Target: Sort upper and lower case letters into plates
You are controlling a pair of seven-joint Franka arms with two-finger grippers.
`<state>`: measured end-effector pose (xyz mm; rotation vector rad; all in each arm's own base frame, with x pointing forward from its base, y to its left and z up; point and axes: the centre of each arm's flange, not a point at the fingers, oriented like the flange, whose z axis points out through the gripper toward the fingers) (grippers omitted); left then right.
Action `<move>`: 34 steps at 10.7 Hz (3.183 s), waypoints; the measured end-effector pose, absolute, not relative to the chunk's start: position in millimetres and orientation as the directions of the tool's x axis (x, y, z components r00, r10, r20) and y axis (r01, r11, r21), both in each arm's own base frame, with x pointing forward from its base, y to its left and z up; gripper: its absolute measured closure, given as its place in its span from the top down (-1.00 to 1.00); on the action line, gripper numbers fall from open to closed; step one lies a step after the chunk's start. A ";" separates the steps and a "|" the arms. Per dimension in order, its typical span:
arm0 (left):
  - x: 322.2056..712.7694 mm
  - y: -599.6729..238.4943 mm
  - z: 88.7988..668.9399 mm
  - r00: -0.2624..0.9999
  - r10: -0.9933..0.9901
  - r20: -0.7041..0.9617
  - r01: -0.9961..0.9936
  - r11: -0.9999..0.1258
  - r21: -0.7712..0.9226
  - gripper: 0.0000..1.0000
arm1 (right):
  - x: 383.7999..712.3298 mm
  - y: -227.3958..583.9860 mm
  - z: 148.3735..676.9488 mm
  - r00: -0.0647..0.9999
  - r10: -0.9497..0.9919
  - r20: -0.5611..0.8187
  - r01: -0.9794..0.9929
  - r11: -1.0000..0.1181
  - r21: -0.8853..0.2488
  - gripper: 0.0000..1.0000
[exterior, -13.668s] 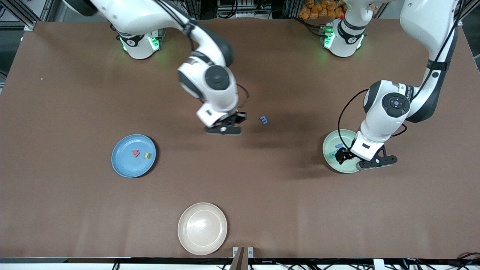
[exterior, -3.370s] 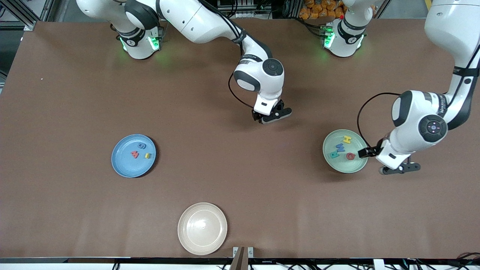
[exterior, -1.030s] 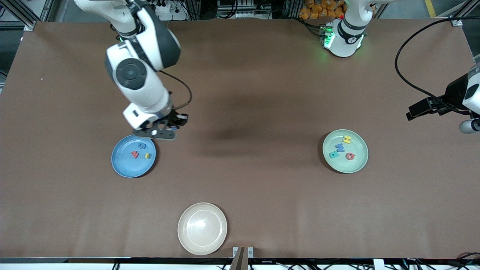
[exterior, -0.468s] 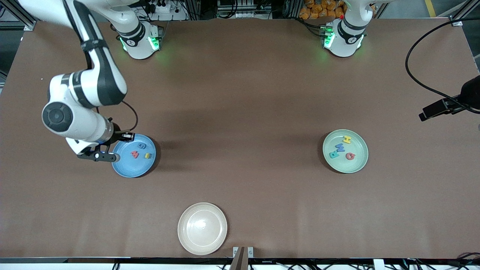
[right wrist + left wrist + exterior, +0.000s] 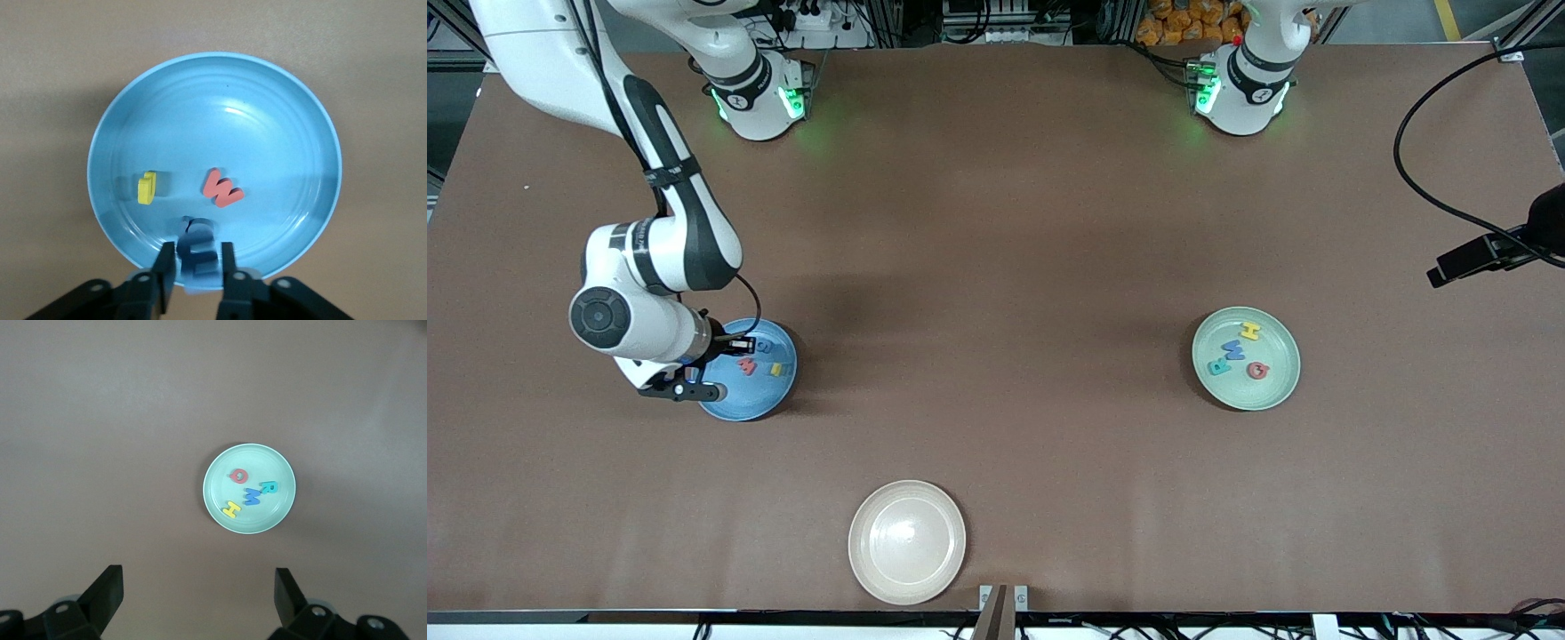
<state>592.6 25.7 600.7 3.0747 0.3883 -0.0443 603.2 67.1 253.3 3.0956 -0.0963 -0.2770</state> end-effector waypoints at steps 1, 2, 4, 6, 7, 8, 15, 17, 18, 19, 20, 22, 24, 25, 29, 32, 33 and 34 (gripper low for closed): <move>592.5 25.7 600.7 0.968 0.248 -0.034 0.249 -0.968 0.038 1.00 | 604.3 67.1 257.8 0.985 -0.048 -0.168 -0.043 -0.999 0.033 0.05; 592.5 25.9 600.7 0.968 0.248 -0.034 0.249 -0.968 0.038 1.00 | 606.0 67.3 266.2 0.987 -0.039 -0.154 -0.035 -0.999 0.030 0.31; 592.5 26.7 600.6 0.968 0.250 -0.034 0.251 -0.967 0.038 1.00 | 609.0 67.5 298.9 0.993 -0.031 -0.112 -0.028 -0.999 0.023 0.80; 592.5 27.1 600.1 0.968 0.250 -0.035 0.252 -0.967 0.038 1.00 | 604.5 60.7 352.0 0.996 -0.040 -0.083 -0.039 -0.999 0.019 1.00; 592.6 27.1 599.9 0.968 0.250 -0.035 0.252 -0.967 0.039 1.00 | 602.6 49.7 375.8 0.997 -0.057 -0.057 -0.057 -0.998 0.016 1.00; 592.6 26.9 599.8 0.968 0.250 -0.036 0.252 -0.967 0.040 1.00 | 600.3 38.0 397.4 0.997 -0.073 -0.031 -0.073 -0.997 0.012 1.00; 595.1 23.6 594.7 0.967 0.251 -0.052 0.254 -0.964 0.074 1.00 | 580.6 5.2 507.2 0.996 -0.088 0.034 -0.088 -0.996 0.005 1.00; 595.2 23.7 594.4 0.967 0.251 -0.052 0.254 -0.964 0.074 1.00 | 575.8 4.7 545.5 0.996 -0.085 0.025 -0.085 -0.996 0.006 1.00; 595.3 23.7 594.2 0.967 0.251 -0.053 0.254 -0.964 0.074 1.00 | 574.4 5.2 564.1 0.996 -0.083 0.029 -0.083 -0.997 0.005 1.00; 595.3 23.7 594.1 0.967 0.251 -0.053 0.254 -0.964 0.074 1.00 | 573.6 6.8 578.3 0.996 -0.078 0.034 -0.078 -0.997 0.004 1.00; 595.4 23.7 594.0 0.967 0.251 -0.053 0.254 -0.964 0.074 1.00 | 571.4 9.3 588.4 0.997 -0.072 0.024 -0.073 -0.997 0.005 1.00; 595.5 23.7 593.9 0.967 0.251 -0.053 0.254 -0.964 0.074 1.00 | 566.4 18.3 608.9 0.998 -0.062 0.008 -0.062 -0.998 -0.023 1.00; 595.8 23.8 594.0 0.967 0.251 -0.050 0.254 -0.964 0.075 1.00 | 565.3 23.2 621.6 0.998 -0.057 0.018 -0.057 -0.997 -0.046 1.00; 596.1 23.8 593.9 0.967 0.251 -0.049 0.254 -0.964 0.075 1.00 | 564.0 24.5 621.4 0.998 -0.054 0.007 -0.054 -0.997 -0.048 1.00; 597.3 22.1 593.3 0.968 0.249 -0.045 0.251 -0.965 0.076 1.00 | 559.3 28.4 617.2 0.999 -0.039 -0.037 -0.041 -0.998 -0.048 1.00; 596.7 16.6 602.6 0.971 0.240 -0.021 0.241 -0.967 0.082 1.00 | 556.8 28.0 616.6 0.998 -0.024 -0.058 -0.027 -0.999 -0.047 1.00; 595.2 6.8 608.6 0.975 0.223 -0.010 0.223 -0.971 0.086 1.00 | 556.6 29.2 618.4 0.998 -0.020 -0.055 -0.022 -0.999 -0.047 1.00; 593.0 -3.4 615.0 0.979 0.206 0.000 0.205 -0.975 0.090 1.00 | 556.6 30.9 621.1 0.999 -0.016 -0.050 -0.019 -0.999 -0.047 1.00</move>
